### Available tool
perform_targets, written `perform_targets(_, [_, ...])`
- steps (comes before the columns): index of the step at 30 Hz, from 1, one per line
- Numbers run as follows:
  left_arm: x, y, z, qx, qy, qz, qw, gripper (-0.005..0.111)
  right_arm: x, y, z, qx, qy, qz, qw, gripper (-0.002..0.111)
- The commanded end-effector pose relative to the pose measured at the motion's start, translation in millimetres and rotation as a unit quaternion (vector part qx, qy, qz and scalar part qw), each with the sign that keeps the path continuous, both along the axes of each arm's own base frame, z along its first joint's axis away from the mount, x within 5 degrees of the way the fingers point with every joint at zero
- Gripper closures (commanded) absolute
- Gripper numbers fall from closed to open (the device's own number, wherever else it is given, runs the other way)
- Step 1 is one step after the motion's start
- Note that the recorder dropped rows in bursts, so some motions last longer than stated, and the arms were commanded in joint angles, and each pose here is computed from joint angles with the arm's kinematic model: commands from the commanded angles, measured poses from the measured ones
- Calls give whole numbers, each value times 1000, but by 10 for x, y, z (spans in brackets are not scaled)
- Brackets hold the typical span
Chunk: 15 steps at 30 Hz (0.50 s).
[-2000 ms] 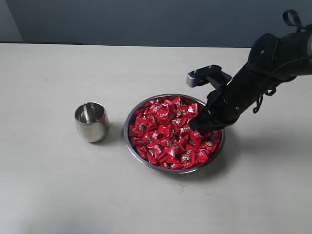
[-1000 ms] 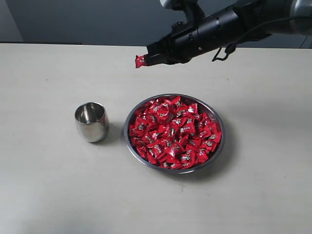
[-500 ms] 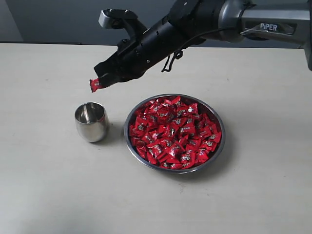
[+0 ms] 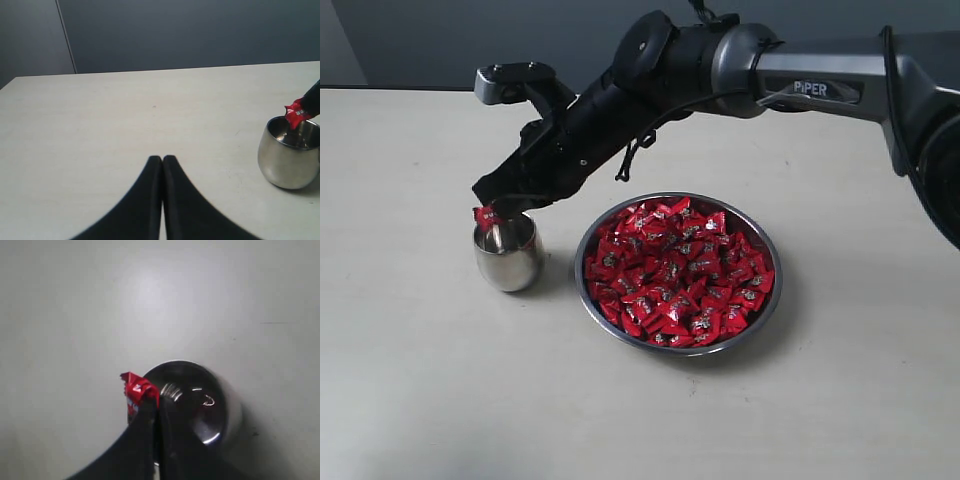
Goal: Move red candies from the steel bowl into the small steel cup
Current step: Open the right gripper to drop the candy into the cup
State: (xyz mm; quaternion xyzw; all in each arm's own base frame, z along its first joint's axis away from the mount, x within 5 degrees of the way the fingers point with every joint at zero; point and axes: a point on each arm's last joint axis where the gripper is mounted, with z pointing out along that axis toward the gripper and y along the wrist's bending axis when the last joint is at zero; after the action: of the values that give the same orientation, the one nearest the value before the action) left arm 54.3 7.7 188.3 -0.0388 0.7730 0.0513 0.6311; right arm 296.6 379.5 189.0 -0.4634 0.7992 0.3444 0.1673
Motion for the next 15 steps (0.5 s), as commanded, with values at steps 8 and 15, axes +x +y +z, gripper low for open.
perform_targets(8, [-2, -1, -9, -2, -2, 0, 1000, 106, 45, -14, 13, -14, -28, -12, 999, 105])
perform_targets(15, [-2, -1, -9, -2, -2, 0, 1000, 106, 34, -17, 11, -17, -11, -20, 1000, 69])
